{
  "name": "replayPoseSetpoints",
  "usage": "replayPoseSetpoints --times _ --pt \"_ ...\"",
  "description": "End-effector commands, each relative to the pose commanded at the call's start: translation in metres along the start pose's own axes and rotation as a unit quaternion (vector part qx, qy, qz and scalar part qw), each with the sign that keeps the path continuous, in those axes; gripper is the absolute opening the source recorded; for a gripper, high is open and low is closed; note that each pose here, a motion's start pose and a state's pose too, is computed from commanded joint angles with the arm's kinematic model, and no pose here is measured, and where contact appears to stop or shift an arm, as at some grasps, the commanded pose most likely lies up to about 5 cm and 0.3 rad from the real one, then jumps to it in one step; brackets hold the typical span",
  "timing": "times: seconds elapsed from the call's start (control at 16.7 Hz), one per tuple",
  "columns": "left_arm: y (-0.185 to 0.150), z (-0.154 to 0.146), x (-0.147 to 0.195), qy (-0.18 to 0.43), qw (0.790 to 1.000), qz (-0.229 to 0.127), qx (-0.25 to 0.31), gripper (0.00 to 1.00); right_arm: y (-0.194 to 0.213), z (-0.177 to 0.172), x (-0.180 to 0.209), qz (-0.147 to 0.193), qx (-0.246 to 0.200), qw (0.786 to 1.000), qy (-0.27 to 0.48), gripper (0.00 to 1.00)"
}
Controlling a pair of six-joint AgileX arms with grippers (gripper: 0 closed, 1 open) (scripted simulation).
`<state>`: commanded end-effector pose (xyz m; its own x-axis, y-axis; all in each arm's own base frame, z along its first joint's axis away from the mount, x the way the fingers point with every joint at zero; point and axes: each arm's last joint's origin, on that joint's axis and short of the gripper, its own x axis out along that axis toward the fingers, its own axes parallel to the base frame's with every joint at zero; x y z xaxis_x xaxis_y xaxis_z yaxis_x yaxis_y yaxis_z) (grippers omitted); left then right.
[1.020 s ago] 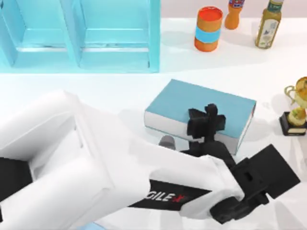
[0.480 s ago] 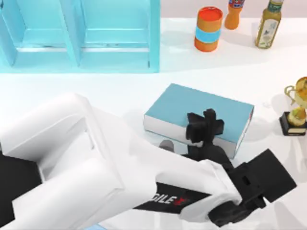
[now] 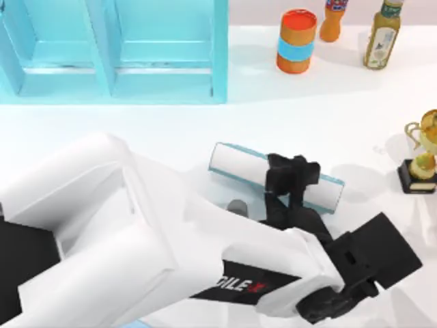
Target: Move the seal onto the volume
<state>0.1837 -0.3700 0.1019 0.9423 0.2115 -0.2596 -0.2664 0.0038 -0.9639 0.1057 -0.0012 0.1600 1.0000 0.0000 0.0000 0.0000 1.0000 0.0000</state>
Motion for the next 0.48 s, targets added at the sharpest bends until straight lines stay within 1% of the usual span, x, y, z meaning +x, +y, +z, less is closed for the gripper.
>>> replayPoseSetpoints --times 0.06,0.12,0.48 --pt "0.0000 0.0000 0.0000 0.000 1.000 0.000 0.000 0.98 0.0000 0.0000 0.0000 0.000 0.000 1.000 0.000 1.00" --pt "0.0000 0.0000 0.0000 0.000 1.000 0.000 0.000 1.00 0.0000 0.0000 0.0000 0.000 0.000 1.000 0.000 1.00" --pt "0.0000 0.0000 0.0000 0.000 1.000 0.000 0.000 1.00 0.0000 0.0000 0.0000 0.000 0.000 1.000 0.000 1.00"
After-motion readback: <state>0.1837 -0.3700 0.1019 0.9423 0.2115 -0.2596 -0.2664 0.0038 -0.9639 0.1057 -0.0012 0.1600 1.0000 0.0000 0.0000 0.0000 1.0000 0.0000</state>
